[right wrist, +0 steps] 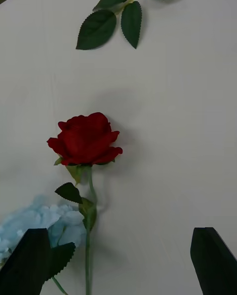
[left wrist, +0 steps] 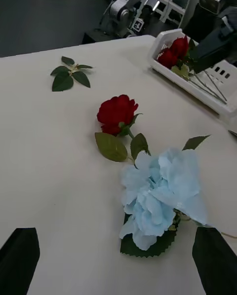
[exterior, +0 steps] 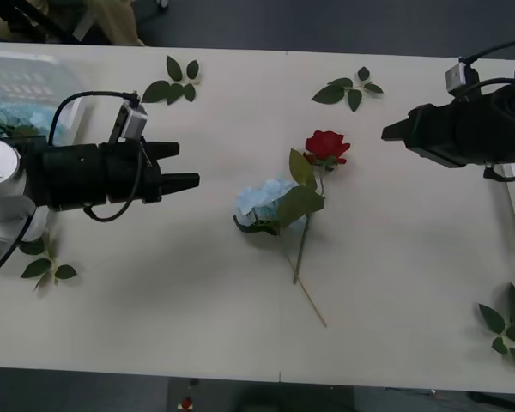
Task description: Put the red flowers into the right box and the blue flowers into the left box
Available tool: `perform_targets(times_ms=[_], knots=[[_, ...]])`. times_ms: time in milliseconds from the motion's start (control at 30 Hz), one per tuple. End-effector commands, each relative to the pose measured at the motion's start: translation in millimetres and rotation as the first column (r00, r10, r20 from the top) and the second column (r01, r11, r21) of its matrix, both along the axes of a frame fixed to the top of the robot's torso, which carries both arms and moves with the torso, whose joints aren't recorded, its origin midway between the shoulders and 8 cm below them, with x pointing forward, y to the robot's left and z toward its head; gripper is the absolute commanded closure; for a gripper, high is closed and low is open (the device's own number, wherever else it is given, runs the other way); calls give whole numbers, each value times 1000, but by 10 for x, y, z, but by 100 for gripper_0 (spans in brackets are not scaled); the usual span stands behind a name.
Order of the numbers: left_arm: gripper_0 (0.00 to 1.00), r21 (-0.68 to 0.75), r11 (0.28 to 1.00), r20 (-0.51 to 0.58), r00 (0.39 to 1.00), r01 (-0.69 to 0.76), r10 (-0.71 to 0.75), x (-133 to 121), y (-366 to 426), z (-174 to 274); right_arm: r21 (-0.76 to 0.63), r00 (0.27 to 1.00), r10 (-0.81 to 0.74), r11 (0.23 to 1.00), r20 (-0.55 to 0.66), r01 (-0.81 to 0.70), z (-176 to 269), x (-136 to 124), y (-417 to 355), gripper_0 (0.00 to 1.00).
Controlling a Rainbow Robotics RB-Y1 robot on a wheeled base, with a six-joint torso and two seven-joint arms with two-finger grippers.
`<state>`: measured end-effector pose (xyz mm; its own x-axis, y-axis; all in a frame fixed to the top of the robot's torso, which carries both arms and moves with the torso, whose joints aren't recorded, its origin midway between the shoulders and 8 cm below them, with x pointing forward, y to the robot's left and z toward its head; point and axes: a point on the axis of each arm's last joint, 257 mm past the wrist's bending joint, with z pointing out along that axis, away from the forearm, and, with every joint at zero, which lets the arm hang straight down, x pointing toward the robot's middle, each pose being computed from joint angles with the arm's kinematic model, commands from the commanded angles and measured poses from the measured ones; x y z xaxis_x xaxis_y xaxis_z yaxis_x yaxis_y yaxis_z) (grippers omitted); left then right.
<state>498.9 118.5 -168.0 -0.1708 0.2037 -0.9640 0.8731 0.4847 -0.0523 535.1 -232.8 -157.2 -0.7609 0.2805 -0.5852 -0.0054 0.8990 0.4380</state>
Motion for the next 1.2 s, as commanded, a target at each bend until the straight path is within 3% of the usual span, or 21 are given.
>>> perform_targets(times_ms=[33,433,1200], knots=[[9,-11,1000,91,996,21,-20,-215,-118,202,-53,999,12,999,37,-11,58,154,146,17],[9,-135,976,159,975,174,-152,-387,-617,892,-129,999,43,991,-4,-43,-327,341,429,17],[9,-155,947,150,954,283,-260,-723,-579,879,-154,988,153,976,-14,-153,-766,310,1159,17]])
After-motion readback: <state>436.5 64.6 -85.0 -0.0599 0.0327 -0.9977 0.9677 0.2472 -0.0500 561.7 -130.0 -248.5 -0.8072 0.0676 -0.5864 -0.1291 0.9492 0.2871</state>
